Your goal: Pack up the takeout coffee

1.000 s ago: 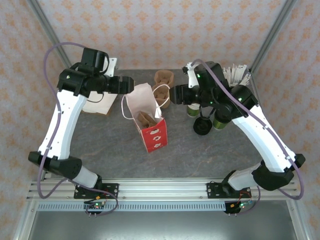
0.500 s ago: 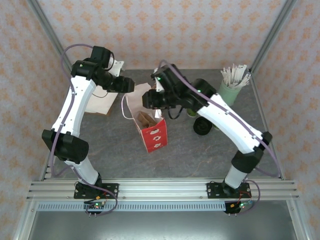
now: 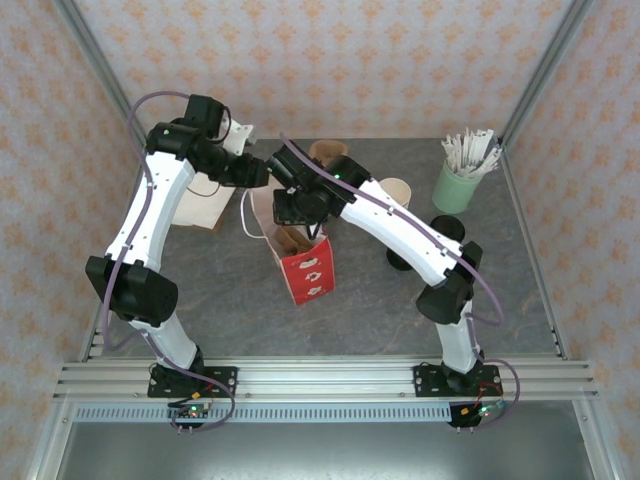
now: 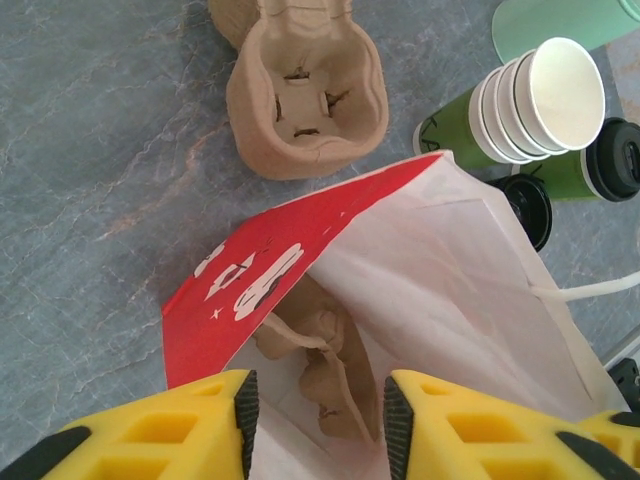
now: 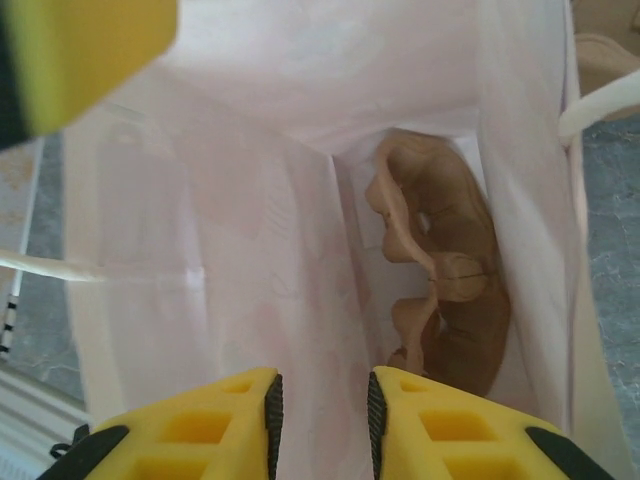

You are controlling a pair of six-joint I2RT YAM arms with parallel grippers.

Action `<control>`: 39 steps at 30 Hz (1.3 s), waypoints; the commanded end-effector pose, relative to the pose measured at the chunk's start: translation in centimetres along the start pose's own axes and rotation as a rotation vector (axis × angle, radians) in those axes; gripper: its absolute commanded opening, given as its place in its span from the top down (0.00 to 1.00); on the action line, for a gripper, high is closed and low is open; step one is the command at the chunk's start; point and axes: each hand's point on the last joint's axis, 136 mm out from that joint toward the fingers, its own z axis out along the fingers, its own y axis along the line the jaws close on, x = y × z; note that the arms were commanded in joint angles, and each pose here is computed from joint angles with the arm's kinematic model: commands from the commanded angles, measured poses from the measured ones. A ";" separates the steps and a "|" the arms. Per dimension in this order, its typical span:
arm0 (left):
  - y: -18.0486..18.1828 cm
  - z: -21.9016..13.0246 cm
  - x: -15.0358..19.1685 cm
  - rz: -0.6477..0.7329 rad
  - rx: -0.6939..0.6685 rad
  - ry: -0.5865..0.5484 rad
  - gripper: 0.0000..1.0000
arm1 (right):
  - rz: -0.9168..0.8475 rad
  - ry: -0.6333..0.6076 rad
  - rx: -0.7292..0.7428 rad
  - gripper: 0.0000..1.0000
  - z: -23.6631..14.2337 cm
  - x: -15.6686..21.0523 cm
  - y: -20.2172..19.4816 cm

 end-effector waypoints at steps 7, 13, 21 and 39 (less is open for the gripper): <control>1.0 0.9 0.9 0.037 -0.021 0.048 0.64 | -0.034 0.041 0.133 0.66 2.2 1.3 -1.5; 0.3 0.9 0.6 0.029 0.016 0.038 0.64 | -0.063 0.052 0.200 0.65 3.6 1.7 -2.5; 0.4 0.7 0.5 0.024 0.003 0.021 0.63 | -0.103 0.085 0.284 0.61 5.7 2.4 -3.8; 0.0 -5.3 -1.2 -0.090 0.129 -0.178 0.27 | -0.130 0.022 0.208 0.58 2.8 1.0 -1.9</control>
